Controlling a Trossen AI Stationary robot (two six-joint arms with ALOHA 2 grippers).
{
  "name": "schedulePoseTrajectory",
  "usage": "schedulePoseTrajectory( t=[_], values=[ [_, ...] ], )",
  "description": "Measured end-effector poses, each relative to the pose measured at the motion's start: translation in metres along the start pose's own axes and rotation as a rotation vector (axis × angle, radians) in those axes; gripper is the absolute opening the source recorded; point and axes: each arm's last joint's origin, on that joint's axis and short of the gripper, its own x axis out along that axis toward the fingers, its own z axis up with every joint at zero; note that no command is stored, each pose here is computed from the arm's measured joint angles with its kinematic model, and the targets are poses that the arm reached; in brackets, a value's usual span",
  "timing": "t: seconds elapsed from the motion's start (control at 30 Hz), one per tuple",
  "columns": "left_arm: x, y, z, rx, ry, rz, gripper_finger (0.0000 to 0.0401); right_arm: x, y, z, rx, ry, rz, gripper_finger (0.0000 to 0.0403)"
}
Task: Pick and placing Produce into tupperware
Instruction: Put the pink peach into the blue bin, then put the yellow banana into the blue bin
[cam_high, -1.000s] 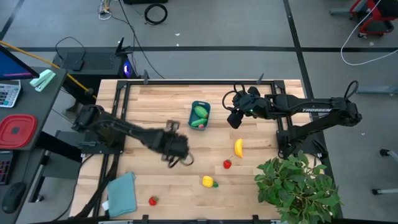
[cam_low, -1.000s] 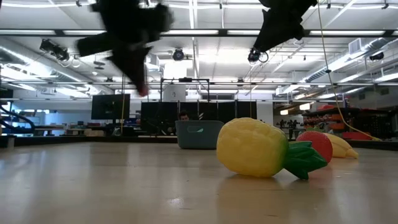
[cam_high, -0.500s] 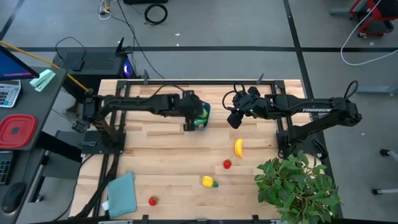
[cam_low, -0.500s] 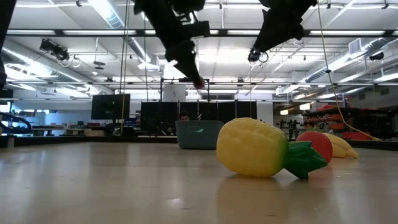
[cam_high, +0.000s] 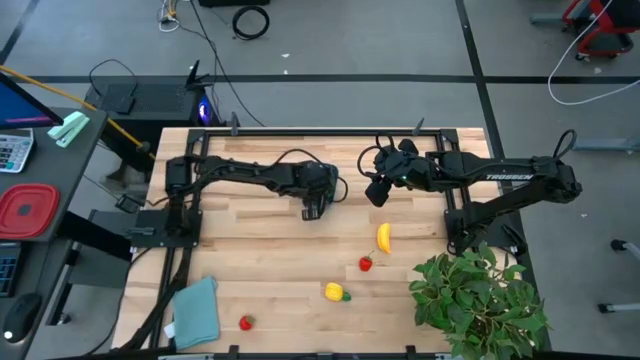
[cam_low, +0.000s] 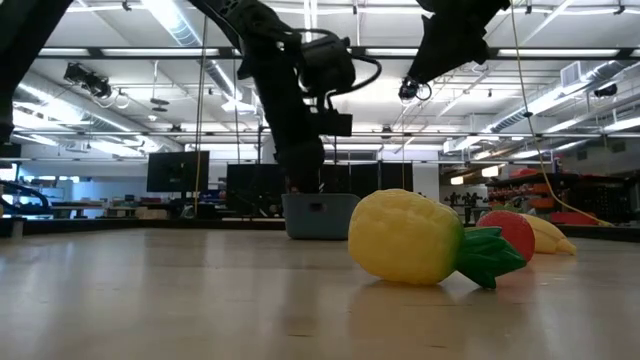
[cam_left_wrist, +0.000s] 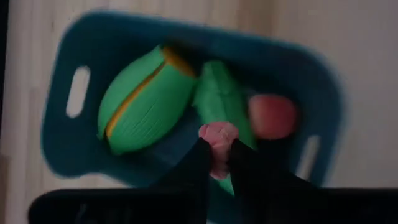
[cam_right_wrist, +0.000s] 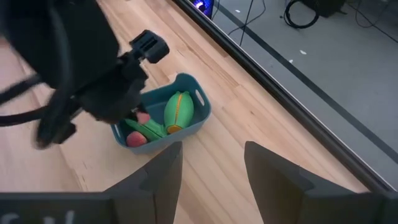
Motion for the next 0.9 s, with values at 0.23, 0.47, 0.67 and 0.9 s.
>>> schedulePoseTrajectory(
  t=[0.23, 0.47, 0.67, 0.9],
  values=[
    [-0.004, 0.002, 0.004, -0.008, -0.033, 0.047, 0.0133, 0.000, 0.000, 0.000, -0.001, 0.000, 0.000, 0.0183],
    [-0.006, -0.008, 0.003, 0.035, -0.015, 0.028, 0.0190, 0.000, 0.000, 0.000, -0.007, 0.000, 0.000, 0.0183],
    [-0.026, -0.021, 0.010, 0.161, 0.035, 0.014, 0.0193, 0.000, 0.000, 0.000, -0.009, -0.003, -0.008, 0.0183],
    [-0.076, -0.033, 0.022, 0.096, 0.192, -0.100, 0.0174, 0.000, -0.001, 0.000, -0.004, -0.007, -0.018, 0.0183]
  ],
)
